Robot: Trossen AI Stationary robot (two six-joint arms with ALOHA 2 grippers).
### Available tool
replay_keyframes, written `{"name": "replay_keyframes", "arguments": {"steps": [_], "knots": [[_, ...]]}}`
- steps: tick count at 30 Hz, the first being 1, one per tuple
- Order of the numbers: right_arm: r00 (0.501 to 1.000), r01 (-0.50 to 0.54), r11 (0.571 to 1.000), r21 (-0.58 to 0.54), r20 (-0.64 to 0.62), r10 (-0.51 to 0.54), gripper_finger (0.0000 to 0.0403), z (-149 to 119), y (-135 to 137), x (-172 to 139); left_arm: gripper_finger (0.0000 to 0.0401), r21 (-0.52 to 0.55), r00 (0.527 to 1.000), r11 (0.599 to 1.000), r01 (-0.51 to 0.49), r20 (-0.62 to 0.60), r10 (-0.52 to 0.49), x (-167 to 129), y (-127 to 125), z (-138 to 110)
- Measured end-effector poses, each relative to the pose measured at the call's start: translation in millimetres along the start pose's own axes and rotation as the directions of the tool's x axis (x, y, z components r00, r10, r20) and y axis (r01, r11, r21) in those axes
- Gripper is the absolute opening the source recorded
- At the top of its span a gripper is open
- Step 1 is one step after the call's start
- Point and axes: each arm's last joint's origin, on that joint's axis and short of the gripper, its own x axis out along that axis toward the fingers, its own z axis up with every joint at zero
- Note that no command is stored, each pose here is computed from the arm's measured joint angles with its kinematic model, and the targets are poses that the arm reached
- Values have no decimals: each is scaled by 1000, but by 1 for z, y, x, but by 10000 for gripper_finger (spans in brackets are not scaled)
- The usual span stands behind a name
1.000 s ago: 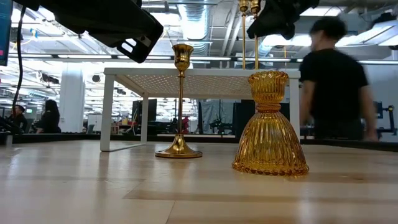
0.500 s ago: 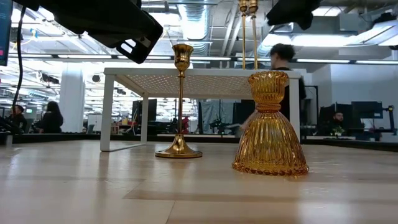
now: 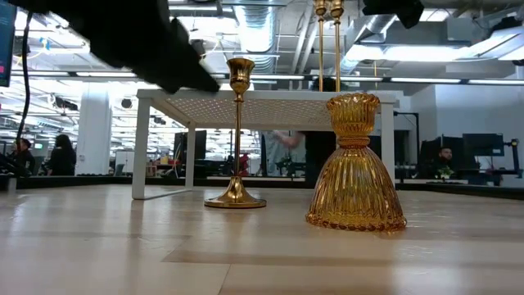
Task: Pick & Place candle stick holders
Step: Put the golden candlestick holder on the shelf
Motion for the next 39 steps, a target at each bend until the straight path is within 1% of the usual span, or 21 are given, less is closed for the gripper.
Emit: {"name": "replay_keyframes", "arguments": {"steps": [3,5,9,15,20,23,26,29,32,35,37,39], "knots": [[1000,2,1000,-6,-15,-2,88,-1,1,3,5,-55,991,992,-115,-68,111,-1,4,-9],[999,6,1000,-12,-32,-6,84,-3,1,3,5,-88,984,982,-165,-85,158,-1,6,-12],[1000,6,1000,-11,-29,-6,75,-3,1,3,8,-109,981,977,-185,-80,177,-1,8,-11],[1000,6,1000,-12,-31,-6,66,-3,1,3,26,-142,950,940,-311,-49,308,1,19,-9],[999,7,1000,-21,-35,-7,66,-3,1,3,59,-171,931,916,-362,-33,362,1,20,-8],[999,9,1000,-25,-46,-10,66,-4,0,3,83,-214,925,902,-376,-29,379,1,21,-8],[998,11,999,-30,-59,-13,66,-6,0,3,103,-260,926,891,-371,-29,377,1,21,-8],[998,12,999,-34,-63,-14,65,-6,0,3,116,-295,934,890,-348,-30,356,1,20,-8],[997,14,999,-39,-76,-17,65,-8,0,3,107,-320,943,892,-318,-10,333,0,15,-6],[995,18,999,-47,-98,-23,65,-10,-1,3,79,-293,951,910,-295,8,311,-3,7,-6],[993,21,998,-51,-112,-26,65,-11,-1,3,55,-247,953,925,-289,23,303,-5,0,-5],[992,23,999,-49,-122,-28,65,-12,-1,3,30,-176,952,940,-292,45,304,-9,-8,-1]]}}
